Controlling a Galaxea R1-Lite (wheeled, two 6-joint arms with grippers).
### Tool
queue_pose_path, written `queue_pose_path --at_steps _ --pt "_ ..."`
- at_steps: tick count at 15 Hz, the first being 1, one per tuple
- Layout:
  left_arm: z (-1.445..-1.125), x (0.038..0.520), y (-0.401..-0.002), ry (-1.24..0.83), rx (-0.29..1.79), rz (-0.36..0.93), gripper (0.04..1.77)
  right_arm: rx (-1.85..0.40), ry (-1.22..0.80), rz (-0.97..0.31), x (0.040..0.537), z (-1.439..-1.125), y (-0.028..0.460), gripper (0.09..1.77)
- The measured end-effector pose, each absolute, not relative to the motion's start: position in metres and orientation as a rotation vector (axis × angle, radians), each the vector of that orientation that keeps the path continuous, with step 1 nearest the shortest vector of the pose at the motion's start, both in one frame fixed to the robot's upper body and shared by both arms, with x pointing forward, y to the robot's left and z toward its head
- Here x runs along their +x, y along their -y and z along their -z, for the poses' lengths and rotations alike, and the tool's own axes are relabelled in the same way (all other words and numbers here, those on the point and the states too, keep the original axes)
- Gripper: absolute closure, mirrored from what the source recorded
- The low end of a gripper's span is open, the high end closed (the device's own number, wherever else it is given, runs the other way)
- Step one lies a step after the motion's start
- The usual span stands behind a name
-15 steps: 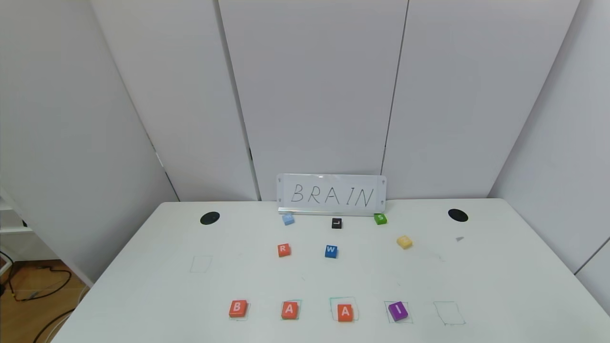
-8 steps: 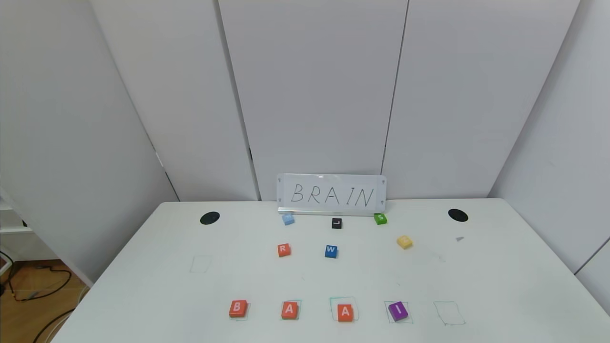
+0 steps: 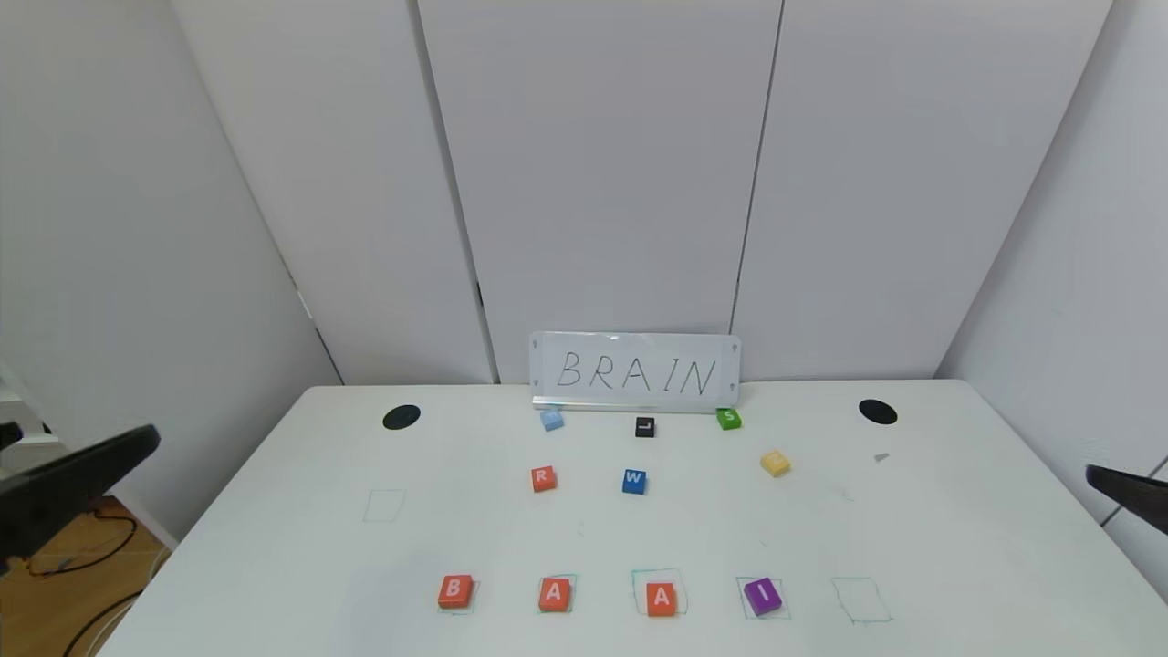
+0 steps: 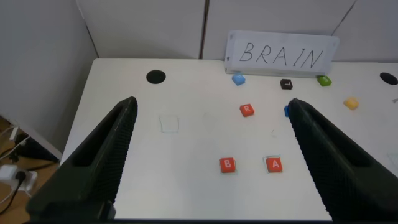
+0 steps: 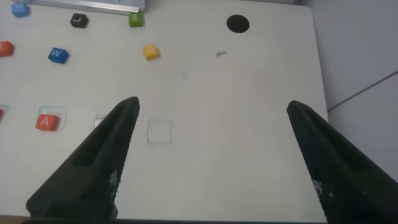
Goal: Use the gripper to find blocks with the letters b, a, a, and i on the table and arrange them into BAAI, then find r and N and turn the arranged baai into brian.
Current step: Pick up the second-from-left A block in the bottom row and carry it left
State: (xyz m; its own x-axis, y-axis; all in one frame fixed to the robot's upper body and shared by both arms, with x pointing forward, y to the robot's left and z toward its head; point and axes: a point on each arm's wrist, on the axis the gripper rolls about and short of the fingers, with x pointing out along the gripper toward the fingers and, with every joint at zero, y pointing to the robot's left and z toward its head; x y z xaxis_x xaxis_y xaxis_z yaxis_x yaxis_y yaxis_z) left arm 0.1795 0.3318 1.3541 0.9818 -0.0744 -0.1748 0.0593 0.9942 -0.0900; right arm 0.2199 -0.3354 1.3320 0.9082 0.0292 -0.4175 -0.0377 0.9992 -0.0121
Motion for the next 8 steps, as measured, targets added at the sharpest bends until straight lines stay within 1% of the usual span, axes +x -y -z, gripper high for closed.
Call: queue_pose_path --at_steps 4,8 --pt "-1.356 0.228 -0.332 -0.345 -0.088 0.059 0.09 -0.082 -0.487 -0.047 0.273 -1.344 0.336 0.15" --pt "-1.352 0.265 -0.329 -0.490 -0.090 0.063 0.09 -0.073 -0.576 -0.052 0.296 -1.367 0.335 0.15"
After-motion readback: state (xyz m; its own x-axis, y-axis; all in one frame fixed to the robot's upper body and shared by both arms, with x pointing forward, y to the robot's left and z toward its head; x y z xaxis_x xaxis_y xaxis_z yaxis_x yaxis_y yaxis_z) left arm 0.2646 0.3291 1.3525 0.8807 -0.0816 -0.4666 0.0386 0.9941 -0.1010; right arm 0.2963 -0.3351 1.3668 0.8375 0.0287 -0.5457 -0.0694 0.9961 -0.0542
